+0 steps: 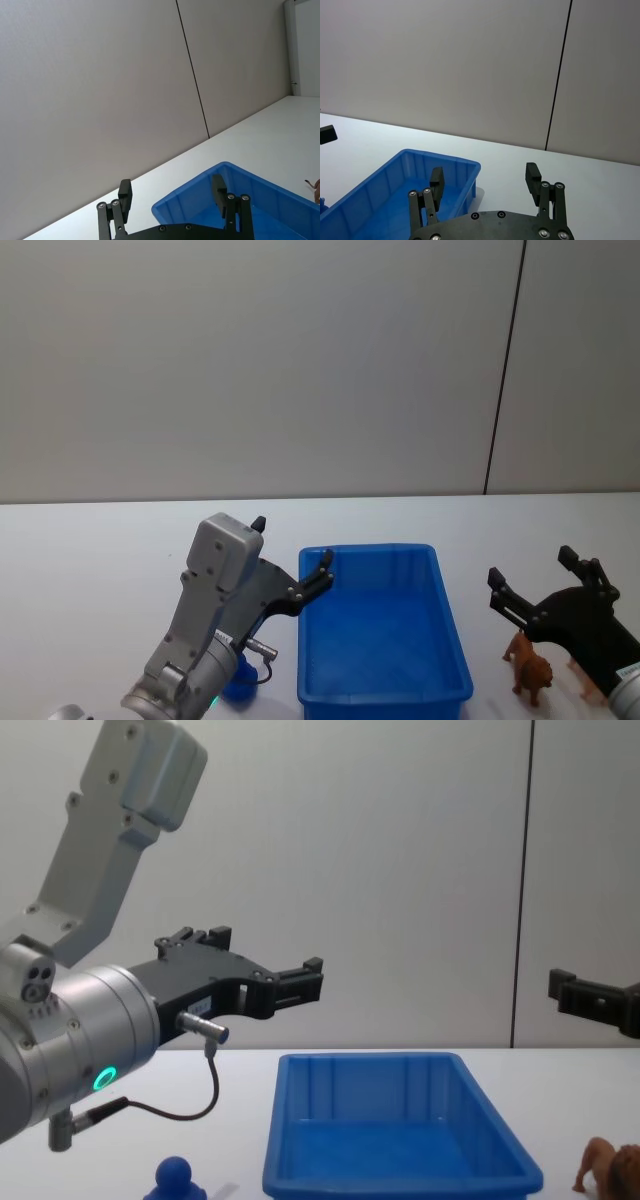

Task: Pick up the two dolls from the table and place them into the box.

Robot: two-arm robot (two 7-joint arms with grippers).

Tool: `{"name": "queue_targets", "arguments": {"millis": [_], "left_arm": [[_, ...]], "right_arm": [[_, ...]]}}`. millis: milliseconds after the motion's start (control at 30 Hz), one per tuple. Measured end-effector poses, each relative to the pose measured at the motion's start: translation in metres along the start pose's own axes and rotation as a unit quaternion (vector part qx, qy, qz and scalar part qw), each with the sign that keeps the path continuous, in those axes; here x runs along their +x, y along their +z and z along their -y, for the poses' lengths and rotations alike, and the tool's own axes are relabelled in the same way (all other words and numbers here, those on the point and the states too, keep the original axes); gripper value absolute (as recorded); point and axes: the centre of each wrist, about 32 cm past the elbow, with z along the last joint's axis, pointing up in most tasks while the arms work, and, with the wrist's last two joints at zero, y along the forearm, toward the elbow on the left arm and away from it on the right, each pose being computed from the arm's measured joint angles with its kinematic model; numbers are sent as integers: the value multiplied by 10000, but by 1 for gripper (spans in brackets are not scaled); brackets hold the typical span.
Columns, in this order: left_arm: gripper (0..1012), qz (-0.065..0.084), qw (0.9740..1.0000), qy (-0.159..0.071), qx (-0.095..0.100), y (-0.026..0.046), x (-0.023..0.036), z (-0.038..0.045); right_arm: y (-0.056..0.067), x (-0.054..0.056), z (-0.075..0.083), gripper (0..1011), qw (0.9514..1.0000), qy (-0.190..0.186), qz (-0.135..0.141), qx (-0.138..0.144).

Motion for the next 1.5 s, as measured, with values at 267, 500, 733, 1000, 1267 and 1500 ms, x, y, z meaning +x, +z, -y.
{"name": "queue_targets", "arguments": {"millis": [267, 500, 733, 1000, 1267, 1500], "left_arm": [[1001, 0, 10000, 0, 0, 0, 0, 0], [1001, 0, 10000, 0, 0, 0, 0, 0], [1001, 0, 10000, 0, 0, 0, 0, 0], [1002, 0, 10000, 0, 0, 0, 0, 0], [1001, 0, 10000, 0, 0, 0, 0, 0], [1002, 0, 10000, 0, 0, 0, 0, 0]], "right_arm": [[0, 0, 0, 1001, 10000, 0, 0, 0], [0, 0, 0, 1001, 10000, 0, 0, 0], [0, 0, 0, 1001, 10000, 0, 0, 0], [0, 0, 0, 1001, 10000, 0, 0, 0], [0, 0, 0, 1001, 10000, 0, 0, 0], [1, 0, 0, 1001, 10000, -1, 0, 1]]}}
